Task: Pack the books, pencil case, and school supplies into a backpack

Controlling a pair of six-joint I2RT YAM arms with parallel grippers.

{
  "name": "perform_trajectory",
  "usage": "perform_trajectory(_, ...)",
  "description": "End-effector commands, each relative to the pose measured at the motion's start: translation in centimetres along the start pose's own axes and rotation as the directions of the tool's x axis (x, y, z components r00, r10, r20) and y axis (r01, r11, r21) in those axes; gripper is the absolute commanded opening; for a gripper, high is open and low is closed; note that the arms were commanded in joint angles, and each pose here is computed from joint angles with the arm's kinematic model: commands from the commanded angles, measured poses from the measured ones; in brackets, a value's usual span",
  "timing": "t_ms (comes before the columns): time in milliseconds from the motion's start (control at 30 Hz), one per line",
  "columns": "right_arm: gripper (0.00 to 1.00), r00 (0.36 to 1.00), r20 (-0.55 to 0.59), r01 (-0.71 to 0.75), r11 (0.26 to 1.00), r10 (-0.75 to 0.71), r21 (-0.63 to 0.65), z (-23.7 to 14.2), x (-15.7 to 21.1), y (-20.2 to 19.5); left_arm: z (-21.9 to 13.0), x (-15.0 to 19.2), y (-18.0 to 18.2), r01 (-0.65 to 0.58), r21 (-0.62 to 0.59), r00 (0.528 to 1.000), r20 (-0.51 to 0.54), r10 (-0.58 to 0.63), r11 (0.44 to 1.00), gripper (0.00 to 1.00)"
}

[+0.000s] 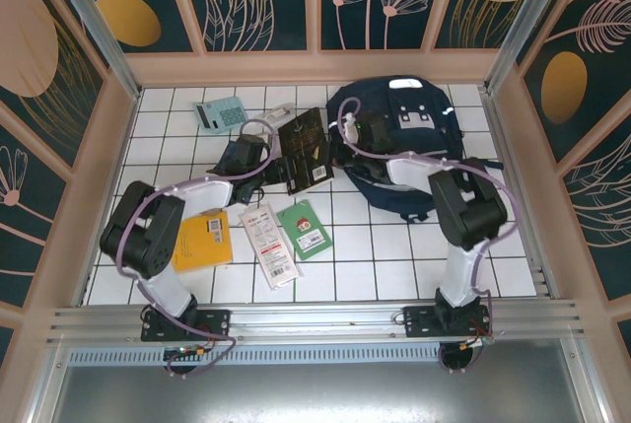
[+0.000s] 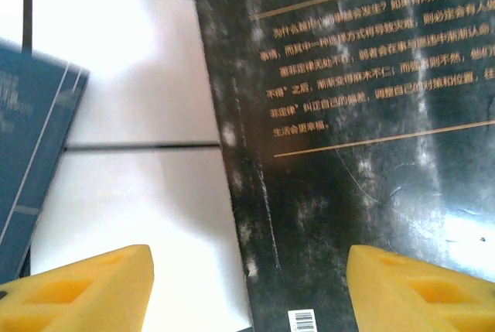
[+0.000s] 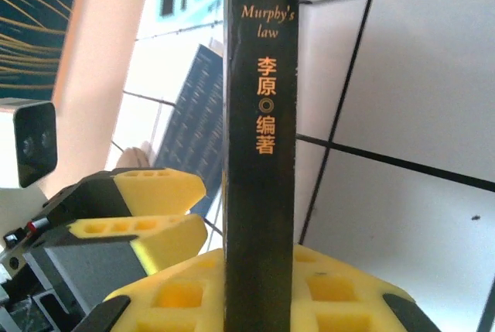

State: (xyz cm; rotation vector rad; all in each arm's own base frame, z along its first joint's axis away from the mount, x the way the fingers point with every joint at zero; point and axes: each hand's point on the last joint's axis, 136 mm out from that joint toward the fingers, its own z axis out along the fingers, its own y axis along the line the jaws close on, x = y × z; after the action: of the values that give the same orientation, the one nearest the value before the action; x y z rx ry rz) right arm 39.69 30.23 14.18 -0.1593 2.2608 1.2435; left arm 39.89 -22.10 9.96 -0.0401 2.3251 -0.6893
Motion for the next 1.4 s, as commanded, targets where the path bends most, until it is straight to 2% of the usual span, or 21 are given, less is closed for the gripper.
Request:
perform_trajectory(0,0.0,0.965,0.251,0.083,0.997,-0.079,-0.006,-4.5,-5.3,3.3,-1.6,-2.4,-3.6,-0.084,0.073,0.994,0.07,0.079,0.994,0.68)
perform_trajectory(200,0.0,0.895,0.437,0.026,0.988,-0.091,0.152,-11.7,-6.3,1.9,-1.7,-2.7,-7.7,-0.194,0.135,0.978,0.098,0.182,0.972,0.65)
perform_trajectory(367,0.0,0.816,0.569,-0.093,0.946,-0.107,0.311,-18.6,-6.3,-0.7,-0.8,-2.2,-11.3,-0.299,0.156,0.952,0.116,0.283,0.941,0.61)
perform_trajectory(600,0.0,0.656,0.73,-0.269,0.845,-0.191,0.463,-29.3,-4.9,-2.9,2.3,0.8,-18.6,-0.488,0.221,0.872,0.089,0.481,0.844,0.56)
perform_trajectory(800,0.0,0.583,0.78,-0.39,0.765,-0.225,0.512,-34.6,-2.8,-5.0,4.9,5.0,-23.2,-0.604,0.305,0.781,0.043,0.623,0.736,0.5)
perform_trajectory(967,0.0,0.513,0.823,-0.446,0.744,-0.243,0.497,-37.5,-1.6,-5.2,6.5,8.1,-25.5,-0.69,0.34,0.688,0.032,0.725,0.64,0.47)
perform_trajectory(1067,0.0,0.496,0.833,-0.454,0.745,-0.244,0.489,-38.1,-1.3,-5.2,7.5,9.3,-26.2,-0.717,0.363,0.646,0.025,0.763,0.595,0.45)
perform_trajectory(1200,0.0,0.506,0.83,-0.457,0.745,-0.232,0.487,-37.9,-1.2,-5.5,8.8,10.3,-26.3,-0.748,0.366,0.598,0.01,0.802,0.553,0.46)
perform_trajectory(1367,0.0,0.51,0.831,-0.456,0.749,-0.222,0.48,-37.7,-1.1,-5.6,10.3,11.2,-26.2,-0.769,0.37,0.56,-0.004,0.828,0.522,0.49)
